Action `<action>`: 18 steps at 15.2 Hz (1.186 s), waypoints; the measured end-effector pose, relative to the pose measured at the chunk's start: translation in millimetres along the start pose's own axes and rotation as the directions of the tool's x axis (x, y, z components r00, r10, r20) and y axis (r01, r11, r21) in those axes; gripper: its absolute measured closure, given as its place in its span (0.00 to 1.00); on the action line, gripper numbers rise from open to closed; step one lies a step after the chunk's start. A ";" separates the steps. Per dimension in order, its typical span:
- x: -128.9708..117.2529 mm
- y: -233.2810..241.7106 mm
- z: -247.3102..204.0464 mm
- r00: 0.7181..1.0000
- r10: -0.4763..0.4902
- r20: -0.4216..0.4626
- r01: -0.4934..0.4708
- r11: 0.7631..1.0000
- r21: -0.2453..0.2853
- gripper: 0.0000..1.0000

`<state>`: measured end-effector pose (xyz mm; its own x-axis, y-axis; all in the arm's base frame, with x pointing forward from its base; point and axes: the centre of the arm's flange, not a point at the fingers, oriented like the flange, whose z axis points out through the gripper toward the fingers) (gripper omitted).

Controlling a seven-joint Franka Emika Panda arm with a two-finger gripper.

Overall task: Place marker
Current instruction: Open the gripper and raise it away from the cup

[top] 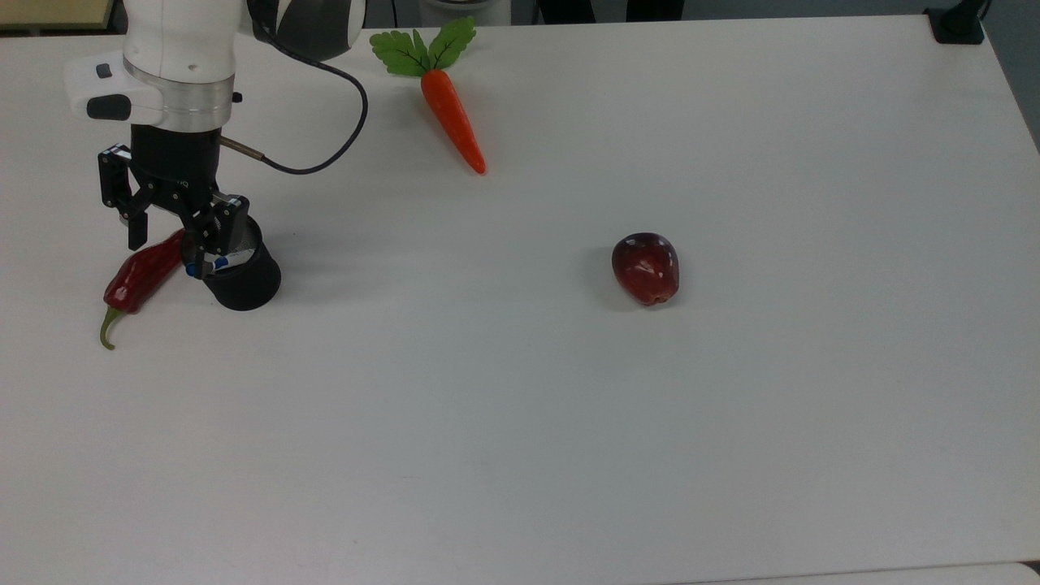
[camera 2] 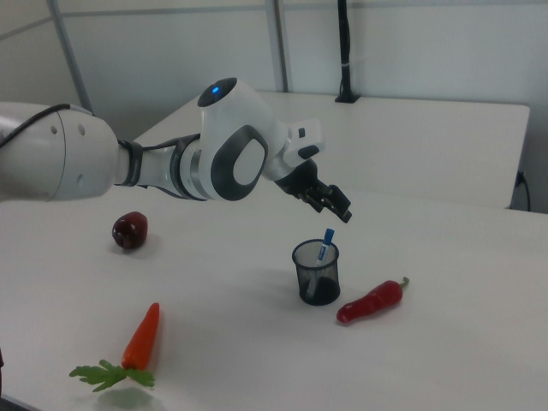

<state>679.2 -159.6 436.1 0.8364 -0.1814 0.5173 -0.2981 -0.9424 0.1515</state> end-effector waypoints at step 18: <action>-40.2 -179.3 -174.8 0.918 -0.231 0.323 0.205 0.972 0.114 0.00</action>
<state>618.6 65.7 535.4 0.9850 -0.0395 0.1679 -0.0663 -0.9853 0.1572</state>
